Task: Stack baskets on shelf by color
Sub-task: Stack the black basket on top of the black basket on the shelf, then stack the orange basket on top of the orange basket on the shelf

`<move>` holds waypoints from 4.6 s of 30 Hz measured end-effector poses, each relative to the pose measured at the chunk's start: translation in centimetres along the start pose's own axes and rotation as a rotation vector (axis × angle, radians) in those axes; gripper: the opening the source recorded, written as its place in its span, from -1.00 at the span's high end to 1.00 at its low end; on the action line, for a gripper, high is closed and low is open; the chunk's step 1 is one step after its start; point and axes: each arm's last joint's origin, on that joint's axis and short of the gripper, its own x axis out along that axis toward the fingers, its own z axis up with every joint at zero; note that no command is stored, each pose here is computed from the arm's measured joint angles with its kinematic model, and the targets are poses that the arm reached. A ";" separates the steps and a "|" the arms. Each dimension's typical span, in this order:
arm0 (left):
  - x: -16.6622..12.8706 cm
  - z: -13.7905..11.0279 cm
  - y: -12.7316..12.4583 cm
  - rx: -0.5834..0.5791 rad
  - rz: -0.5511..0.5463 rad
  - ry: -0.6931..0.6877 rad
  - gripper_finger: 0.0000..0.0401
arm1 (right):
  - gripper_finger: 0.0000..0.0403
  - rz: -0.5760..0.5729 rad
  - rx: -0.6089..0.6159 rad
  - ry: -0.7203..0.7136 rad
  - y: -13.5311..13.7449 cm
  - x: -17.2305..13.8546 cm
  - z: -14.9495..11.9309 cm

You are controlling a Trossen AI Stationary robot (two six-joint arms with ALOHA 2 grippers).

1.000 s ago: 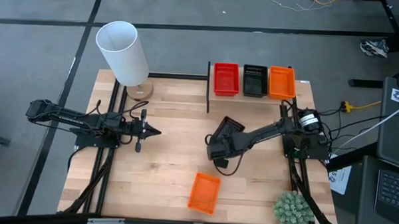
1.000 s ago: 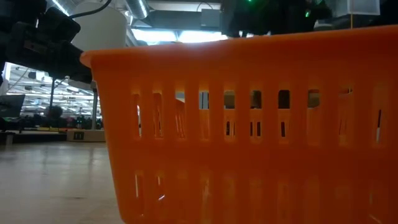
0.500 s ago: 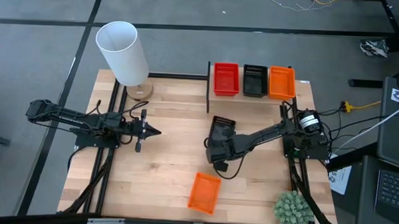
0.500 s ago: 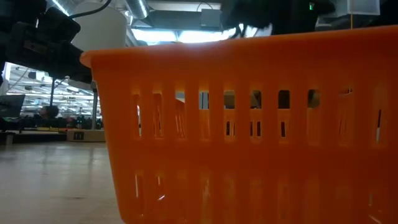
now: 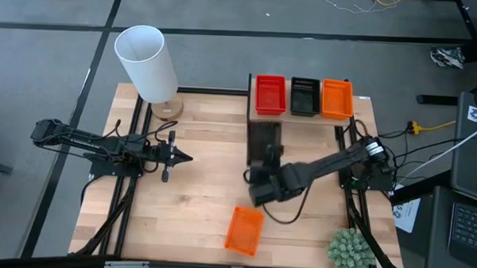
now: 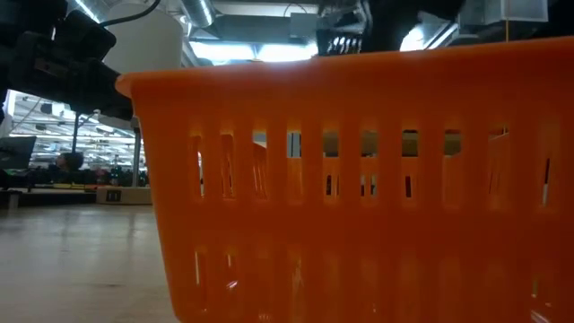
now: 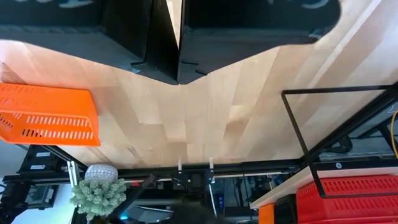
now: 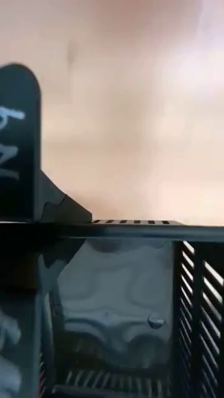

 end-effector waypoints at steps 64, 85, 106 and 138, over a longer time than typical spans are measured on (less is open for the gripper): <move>0.0 -0.4 0.1 0.056 0.047 0.042 1.00 | 0.48 0.091 0.087 0.053 -22.3 3.9 -16.2; 0.0 -0.4 0.1 0.049 0.047 0.042 1.00 | 0.42 0.276 0.485 -0.259 -24.3 -4.7 -13.8; 0.0 -0.4 0.1 0.049 0.046 0.042 1.00 | 0.42 -0.072 0.430 0.003 -20.3 3.7 -14.3; 0.0 -0.4 0.1 0.048 0.046 0.042 1.00 | 0.42 0.425 0.672 -0.164 -18.9 1.0 -12.3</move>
